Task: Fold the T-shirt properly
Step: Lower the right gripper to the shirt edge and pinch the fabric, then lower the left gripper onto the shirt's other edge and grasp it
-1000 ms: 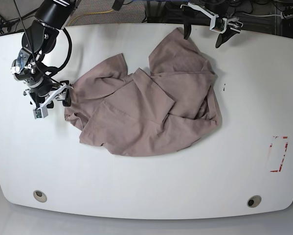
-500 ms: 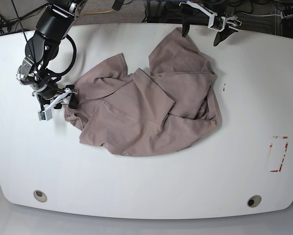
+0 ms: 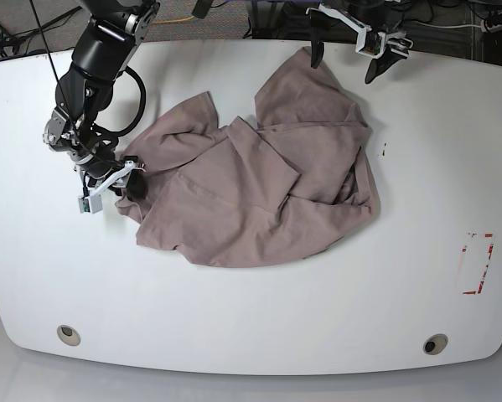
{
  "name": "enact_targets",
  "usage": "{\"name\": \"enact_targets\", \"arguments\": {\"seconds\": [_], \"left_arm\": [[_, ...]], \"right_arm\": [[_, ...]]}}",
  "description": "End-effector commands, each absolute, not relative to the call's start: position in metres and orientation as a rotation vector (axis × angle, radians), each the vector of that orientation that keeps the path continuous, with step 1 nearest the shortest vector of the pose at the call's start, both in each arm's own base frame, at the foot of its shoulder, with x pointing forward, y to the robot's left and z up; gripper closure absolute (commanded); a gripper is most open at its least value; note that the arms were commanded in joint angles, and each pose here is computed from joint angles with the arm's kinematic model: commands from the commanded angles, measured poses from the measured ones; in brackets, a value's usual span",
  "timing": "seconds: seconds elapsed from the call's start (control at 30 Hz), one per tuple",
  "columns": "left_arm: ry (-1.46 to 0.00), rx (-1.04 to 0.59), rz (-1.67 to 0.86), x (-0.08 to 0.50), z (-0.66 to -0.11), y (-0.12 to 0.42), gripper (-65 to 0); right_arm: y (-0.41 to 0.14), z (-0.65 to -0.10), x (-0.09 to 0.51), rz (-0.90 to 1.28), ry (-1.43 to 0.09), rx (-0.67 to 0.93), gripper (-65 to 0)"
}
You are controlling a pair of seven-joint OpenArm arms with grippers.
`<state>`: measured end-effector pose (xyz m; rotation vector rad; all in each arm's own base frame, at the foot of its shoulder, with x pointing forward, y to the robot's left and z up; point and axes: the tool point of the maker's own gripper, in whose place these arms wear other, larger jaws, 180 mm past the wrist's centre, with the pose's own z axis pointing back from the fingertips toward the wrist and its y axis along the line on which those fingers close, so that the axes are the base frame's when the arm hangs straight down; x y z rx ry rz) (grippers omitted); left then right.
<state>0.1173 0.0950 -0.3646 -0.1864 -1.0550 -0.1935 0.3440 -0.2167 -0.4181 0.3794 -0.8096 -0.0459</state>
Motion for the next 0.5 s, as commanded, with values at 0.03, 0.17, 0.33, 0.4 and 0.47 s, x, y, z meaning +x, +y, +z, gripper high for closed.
{"name": "enact_targets", "arguments": {"seconds": [0.03, 0.17, 0.33, 0.4, 0.47], "left_arm": [[-1.020, -0.194, -0.200, 0.113, -0.371, 0.091, -56.8], [-0.985, -0.185, -0.202, 0.121, -0.379, 0.091, -56.8], [-0.962, -0.201, -0.210, 0.122, -0.383, 0.084, -56.8], [-0.961, -0.211, -0.212, 0.122, -0.383, 0.080, -56.9], [-0.974, -0.228, -0.219, 0.127, -0.381, 0.074, -56.9]], "right_arm": [[-0.222, -0.419, 0.342, -0.034, -0.790, 0.359, 0.0], [-0.223, -0.418, 0.338, -0.031, -0.791, 0.352, 0.0], [-0.224, -0.405, 0.332, 0.001, -0.828, 0.312, 0.0], [-0.224, -0.401, 0.331, 0.009, -0.840, 0.303, 0.0], [-0.225, -0.400, 0.330, 0.012, -0.841, 0.298, 0.0]]}}
